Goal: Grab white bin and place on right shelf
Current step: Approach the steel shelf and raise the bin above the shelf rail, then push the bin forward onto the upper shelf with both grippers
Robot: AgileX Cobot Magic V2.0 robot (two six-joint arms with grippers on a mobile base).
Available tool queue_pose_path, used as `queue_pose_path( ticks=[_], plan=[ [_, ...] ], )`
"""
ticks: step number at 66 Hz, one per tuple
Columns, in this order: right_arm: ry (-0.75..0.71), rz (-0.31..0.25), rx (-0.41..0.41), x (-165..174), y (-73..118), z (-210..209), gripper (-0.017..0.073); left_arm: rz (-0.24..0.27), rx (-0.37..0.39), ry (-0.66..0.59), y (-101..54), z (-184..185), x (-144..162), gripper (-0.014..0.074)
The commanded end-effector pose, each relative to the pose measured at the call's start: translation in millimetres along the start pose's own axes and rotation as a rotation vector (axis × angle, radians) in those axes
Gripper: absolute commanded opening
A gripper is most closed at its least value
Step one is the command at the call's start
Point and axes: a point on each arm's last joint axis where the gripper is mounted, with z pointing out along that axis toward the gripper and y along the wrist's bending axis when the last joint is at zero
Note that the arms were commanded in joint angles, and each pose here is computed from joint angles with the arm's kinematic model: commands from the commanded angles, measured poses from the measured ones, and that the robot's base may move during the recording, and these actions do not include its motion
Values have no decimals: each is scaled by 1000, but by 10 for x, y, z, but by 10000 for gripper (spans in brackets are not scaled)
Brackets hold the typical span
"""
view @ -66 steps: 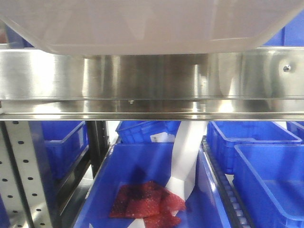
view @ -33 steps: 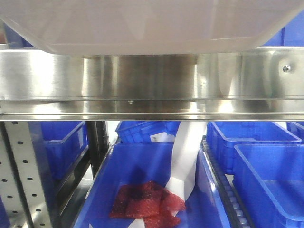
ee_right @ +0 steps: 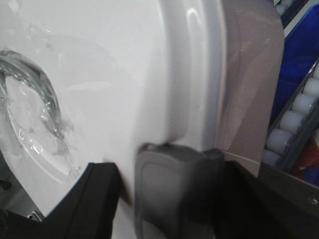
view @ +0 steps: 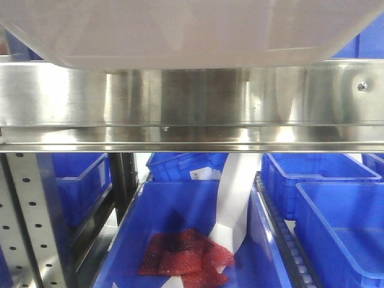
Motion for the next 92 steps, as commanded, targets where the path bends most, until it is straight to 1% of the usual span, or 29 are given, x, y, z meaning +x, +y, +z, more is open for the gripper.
queue_pose_path(
  ticks=[1, 27, 32, 36, 39, 42, 44, 46, 47, 55, 61, 62, 72, 81, 87, 92],
  plan=[
    [-71, 19, -214, -110, 280, -79, 397, -17, 198, -100, -274, -73, -138, 239],
    [-71, 20, -216, -110, 281, -80, 397, -20, 205, -106, -280, -75, -144, 239],
    [-89, 24, -208, -126, 273, -80, 397, -28, 209, -125, -283, -78, -162, 239],
    [-106, 33, -200, -144, 264, -78, 397, -40, 190, -145, -256, -70, -184, 239],
    [-122, 51, -200, -161, 260, -78, 397, -50, 180, -155, -230, -58, -204, 239],
    [-136, 71, -208, -183, 248, -69, 397, -67, 186, -156, -202, -37, -235, 239],
    [-143, 88, -218, -202, 243, -62, 397, -89, 197, -160, -184, -22, -264, 239],
    [-147, 114, -228, -224, 225, -46, 397, -113, 207, -159, -150, 5, -297, 239],
    [-149, 130, -233, -235, 212, -36, 397, -114, 212, -160, -149, 8, -309, 239],
    [-158, 252, -272, -356, 76, 70, 397, -185, 284, -203, -51, 91, -477, 240],
    [-162, 305, -300, -441, -38, 160, 397, -228, 324, -220, 51, 169, -598, 240],
    [-162, 313, -303, -451, -58, 176, 397, -227, 327, -220, 52, 170, -613, 240],
    [-170, 352, -314, -609, -215, 287, 397, -254, 336, -202, 217, 292, -717, 240],
    [-187, 396, -324, -733, -373, 397, 397, -298, 330, -180, 392, 422, -732, 240],
    [-200, 426, -312, -777, -480, 466, 397, -328, 326, -163, 500, 502, -719, 240],
    [-205, 455, -294, -784, -577, 529, 397, -343, 324, -155, 555, 543, -711, 240]
  ],
)
